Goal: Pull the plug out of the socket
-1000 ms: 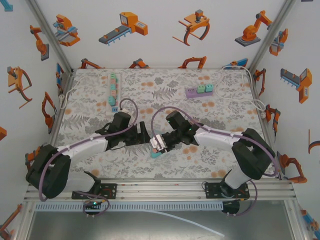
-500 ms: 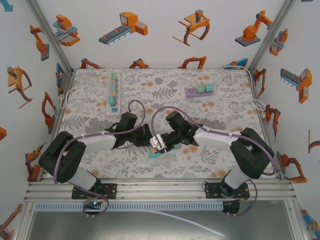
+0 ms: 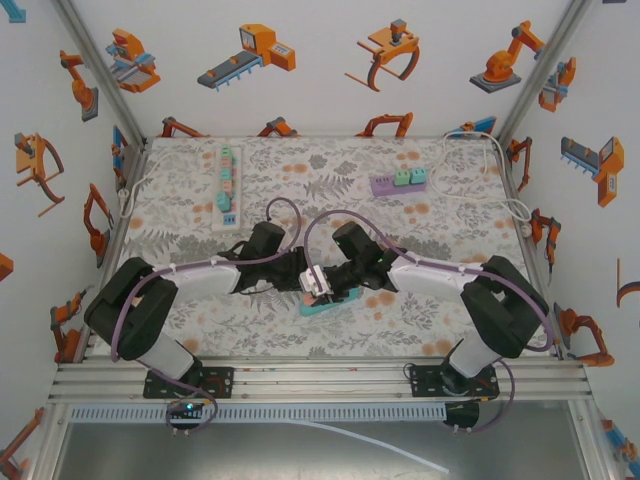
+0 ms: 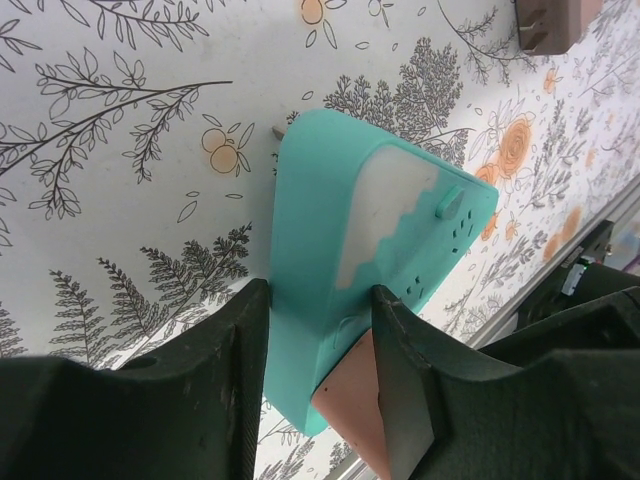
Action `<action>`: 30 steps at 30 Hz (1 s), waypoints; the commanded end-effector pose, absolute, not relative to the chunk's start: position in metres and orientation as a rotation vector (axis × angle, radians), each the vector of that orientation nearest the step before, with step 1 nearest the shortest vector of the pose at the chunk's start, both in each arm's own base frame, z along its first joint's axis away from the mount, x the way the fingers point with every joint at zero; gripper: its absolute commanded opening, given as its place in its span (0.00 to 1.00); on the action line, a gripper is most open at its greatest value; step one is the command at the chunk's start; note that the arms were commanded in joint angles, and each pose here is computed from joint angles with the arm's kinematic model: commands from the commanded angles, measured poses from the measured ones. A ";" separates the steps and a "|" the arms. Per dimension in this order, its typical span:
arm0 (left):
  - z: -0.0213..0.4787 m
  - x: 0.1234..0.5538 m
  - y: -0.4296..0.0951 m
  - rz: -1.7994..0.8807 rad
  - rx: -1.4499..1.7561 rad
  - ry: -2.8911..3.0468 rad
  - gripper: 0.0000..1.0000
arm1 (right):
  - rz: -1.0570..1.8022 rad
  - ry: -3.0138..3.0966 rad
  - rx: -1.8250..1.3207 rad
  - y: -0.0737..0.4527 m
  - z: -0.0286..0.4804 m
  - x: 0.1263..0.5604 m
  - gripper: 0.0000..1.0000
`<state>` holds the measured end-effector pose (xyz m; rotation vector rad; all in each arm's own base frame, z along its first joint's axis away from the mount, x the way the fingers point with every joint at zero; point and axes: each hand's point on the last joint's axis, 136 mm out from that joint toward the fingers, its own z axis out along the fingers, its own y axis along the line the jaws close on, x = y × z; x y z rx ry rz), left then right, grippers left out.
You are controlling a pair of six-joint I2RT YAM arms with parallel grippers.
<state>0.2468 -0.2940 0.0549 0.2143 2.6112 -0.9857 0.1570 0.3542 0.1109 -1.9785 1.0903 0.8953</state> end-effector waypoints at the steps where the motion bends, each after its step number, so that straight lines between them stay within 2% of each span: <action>1: -0.003 0.212 -0.258 -0.673 0.252 2.838 0.36 | 0.895 1.001 -1.915 0.367 0.139 0.160 0.21; 5: -0.019 0.204 -0.239 -0.567 0.234 2.875 0.34 | 0.935 0.972 -1.852 0.369 0.158 0.162 0.20; 9: -0.026 0.202 -0.228 -0.491 0.244 2.893 0.34 | 0.930 0.930 -1.782 0.373 0.178 0.165 0.15; 16: -0.029 0.206 -0.226 -0.461 0.252 2.877 0.33 | 0.756 0.814 -1.945 0.370 0.163 0.142 0.15; 21: -0.033 0.204 -0.224 -0.456 0.255 2.879 0.33 | 0.841 0.843 -1.859 0.370 0.183 0.139 0.15; 30: -0.031 0.207 -0.222 -0.439 0.252 2.859 0.33 | 0.882 0.842 -1.844 0.370 0.182 0.137 0.15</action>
